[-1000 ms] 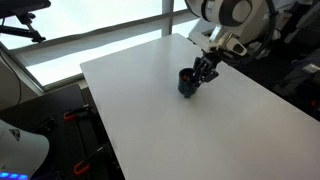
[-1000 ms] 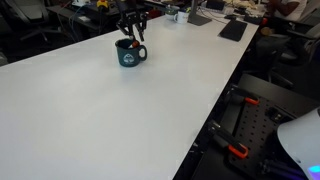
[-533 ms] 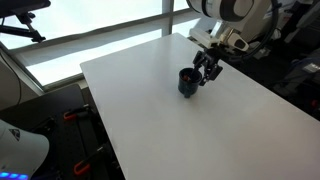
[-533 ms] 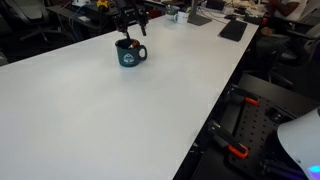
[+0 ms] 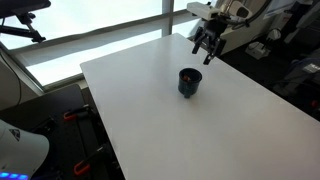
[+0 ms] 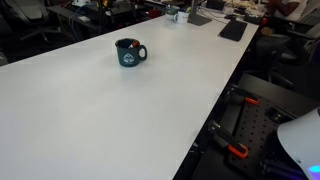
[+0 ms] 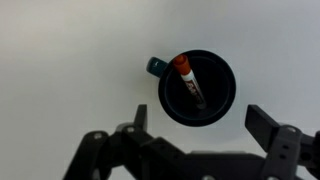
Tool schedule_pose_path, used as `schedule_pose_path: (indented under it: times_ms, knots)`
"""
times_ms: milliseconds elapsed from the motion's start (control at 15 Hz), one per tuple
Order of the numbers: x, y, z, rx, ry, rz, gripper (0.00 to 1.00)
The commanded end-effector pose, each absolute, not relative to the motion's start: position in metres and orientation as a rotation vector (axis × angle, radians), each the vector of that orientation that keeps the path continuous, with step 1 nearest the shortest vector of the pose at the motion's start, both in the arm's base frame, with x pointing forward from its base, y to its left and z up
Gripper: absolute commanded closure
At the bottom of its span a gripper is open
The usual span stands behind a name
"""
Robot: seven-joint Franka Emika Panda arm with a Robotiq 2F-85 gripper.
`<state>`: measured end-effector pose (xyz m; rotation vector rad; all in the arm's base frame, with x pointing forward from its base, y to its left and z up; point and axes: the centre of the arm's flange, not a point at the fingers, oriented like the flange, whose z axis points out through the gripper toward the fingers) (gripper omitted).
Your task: Remove the marker from the cup and put it on the table
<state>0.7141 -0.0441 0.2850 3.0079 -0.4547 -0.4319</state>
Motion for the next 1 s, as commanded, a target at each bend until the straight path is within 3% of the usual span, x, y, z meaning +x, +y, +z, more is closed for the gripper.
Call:
schedule_pose_path:
  times_ms: [0, 933]
  knots:
    - [0.706, -0.029, 0.289, 3.013, -0.414, -0.449, 0.0]
    - [0.71, -0.039, 0.254, 2.996, -0.479, -0.566, 0.0]
